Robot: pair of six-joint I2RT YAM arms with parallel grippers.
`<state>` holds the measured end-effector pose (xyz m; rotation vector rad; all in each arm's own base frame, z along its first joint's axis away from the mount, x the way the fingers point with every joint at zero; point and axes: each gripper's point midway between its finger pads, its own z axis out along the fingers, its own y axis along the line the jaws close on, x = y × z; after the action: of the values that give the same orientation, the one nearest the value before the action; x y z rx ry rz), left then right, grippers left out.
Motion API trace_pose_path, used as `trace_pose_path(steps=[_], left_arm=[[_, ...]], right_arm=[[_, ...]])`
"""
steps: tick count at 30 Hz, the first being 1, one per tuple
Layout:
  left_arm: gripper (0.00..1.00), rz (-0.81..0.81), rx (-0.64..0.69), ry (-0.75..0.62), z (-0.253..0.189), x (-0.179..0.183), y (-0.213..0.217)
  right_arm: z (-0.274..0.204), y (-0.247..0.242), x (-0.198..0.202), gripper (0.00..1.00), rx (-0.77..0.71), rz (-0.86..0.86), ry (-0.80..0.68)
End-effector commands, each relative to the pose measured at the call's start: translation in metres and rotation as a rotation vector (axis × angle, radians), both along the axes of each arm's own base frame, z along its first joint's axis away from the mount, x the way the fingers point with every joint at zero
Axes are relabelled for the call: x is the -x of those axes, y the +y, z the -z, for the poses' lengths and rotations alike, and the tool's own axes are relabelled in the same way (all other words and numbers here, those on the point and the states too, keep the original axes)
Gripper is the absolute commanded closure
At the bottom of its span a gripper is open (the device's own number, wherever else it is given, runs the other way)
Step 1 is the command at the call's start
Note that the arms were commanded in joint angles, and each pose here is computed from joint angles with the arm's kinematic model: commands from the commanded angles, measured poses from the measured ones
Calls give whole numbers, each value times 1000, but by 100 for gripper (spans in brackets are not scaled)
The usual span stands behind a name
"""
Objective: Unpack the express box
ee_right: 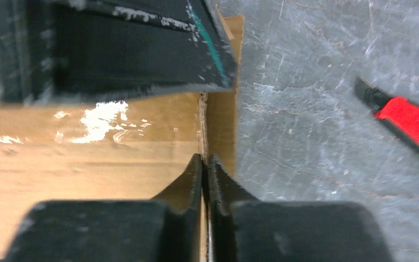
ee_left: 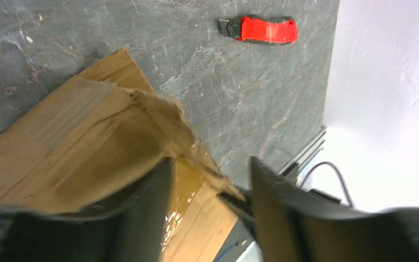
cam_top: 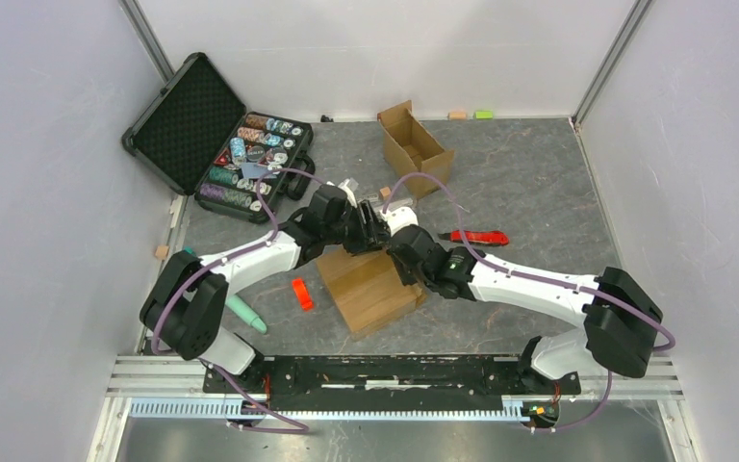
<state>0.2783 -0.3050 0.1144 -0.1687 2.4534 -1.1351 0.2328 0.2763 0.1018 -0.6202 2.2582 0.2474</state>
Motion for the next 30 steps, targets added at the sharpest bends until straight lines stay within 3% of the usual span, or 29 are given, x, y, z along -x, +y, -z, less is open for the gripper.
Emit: trace_pose_path(steps=[1, 3, 6, 12, 17, 23, 30], left_arm=[[28, 59, 29, -131, -48, -4, -3], [14, 51, 41, -171, -66, -6, 3], [1, 20, 52, -241, -96, -12, 20], [0, -180, -12, -285, -108, -27, 91], [0, -338, -35, -209, -65, -30, 141], [0, -379, 5, -99, -13, -28, 140], [0, -379, 110, -30, 9, -39, 122]], right_arm=[[-12, -10, -14, 100, -22, 103, -59], [-14, -15, -14, 100, -48, 112, -55], [-17, -21, -16, 100, -85, 127, -50], [-64, -22, -22, 100, -236, 145, -79], [-136, -13, -25, 100, -406, 134, -149], [-224, 3, -20, 100, -611, 67, -220], [-301, 25, -7, 100, -829, -48, -252]])
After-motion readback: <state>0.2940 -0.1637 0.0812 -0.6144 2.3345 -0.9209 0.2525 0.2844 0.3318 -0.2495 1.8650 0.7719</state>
